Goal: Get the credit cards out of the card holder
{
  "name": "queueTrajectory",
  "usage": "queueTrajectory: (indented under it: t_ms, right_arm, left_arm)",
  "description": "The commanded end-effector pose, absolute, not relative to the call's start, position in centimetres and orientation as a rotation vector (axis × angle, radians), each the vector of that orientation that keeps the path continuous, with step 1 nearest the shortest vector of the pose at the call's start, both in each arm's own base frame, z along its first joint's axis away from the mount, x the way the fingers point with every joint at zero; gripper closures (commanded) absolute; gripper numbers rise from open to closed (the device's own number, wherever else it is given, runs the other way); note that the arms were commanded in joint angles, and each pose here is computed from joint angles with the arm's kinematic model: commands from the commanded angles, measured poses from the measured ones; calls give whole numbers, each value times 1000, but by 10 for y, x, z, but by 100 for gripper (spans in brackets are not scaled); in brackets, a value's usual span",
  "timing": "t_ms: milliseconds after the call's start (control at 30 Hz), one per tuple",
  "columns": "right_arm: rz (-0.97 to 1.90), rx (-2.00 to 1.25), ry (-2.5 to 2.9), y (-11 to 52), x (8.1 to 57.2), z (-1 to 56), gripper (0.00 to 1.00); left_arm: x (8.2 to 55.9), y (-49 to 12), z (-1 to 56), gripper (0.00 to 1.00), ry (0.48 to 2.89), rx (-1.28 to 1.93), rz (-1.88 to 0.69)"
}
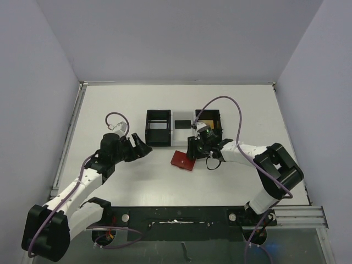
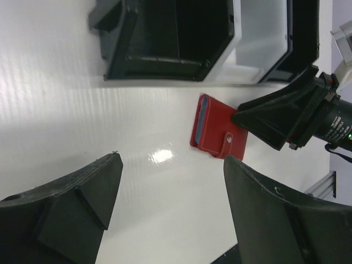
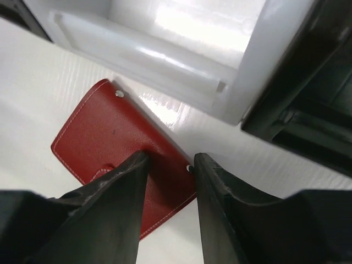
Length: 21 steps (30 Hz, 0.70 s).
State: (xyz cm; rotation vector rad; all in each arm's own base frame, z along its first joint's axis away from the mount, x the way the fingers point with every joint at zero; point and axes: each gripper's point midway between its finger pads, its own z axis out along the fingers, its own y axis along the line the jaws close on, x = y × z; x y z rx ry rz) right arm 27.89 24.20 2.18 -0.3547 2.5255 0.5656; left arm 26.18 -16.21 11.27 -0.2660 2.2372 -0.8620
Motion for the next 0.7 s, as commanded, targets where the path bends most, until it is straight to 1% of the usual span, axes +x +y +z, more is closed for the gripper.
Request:
queueTrajectory:
  t_ms: [0, 100, 133, 200, 333, 400, 467, 533, 667]
  right_arm:
    - [625, -332, 2502, 250, 260, 25, 64]
    - [676, -222, 2519, 251, 243, 26, 70]
    - [703, -196, 2510, 253, 236, 29, 71]
    - [753, -137, 2489, 257, 225, 36, 71]
    - [928, -179, 2417, 274, 205, 62, 67]
    - [918, -168, 2387, 271, 207, 71, 62]
    - [832, -115, 2371, 258, 219, 71, 59]
    - [793, -55, 2389, 245, 231, 68, 57]
    - [873, 30, 2423, 238, 243, 58, 57]
  left_arm:
    - [260, -184, 130, 27, 2134, -243, -939]
    - [248, -200, 122, 30, 2160, -221, -960]
    - [244, -204, 119, 31, 2171, -215, -964]
    - [238, -213, 113, 32, 2192, -207, -970]
    - [231, -226, 108, 35, 2204, -190, -988]
    - [231, -233, 110, 36, 2201, -172, -1001]
    - [232, -241, 112, 40, 2201, -143, -1002]
    - [234, -249, 111, 40, 2214, -94, -967]
    - [240, -260, 110, 40, 2248, -9, -862]
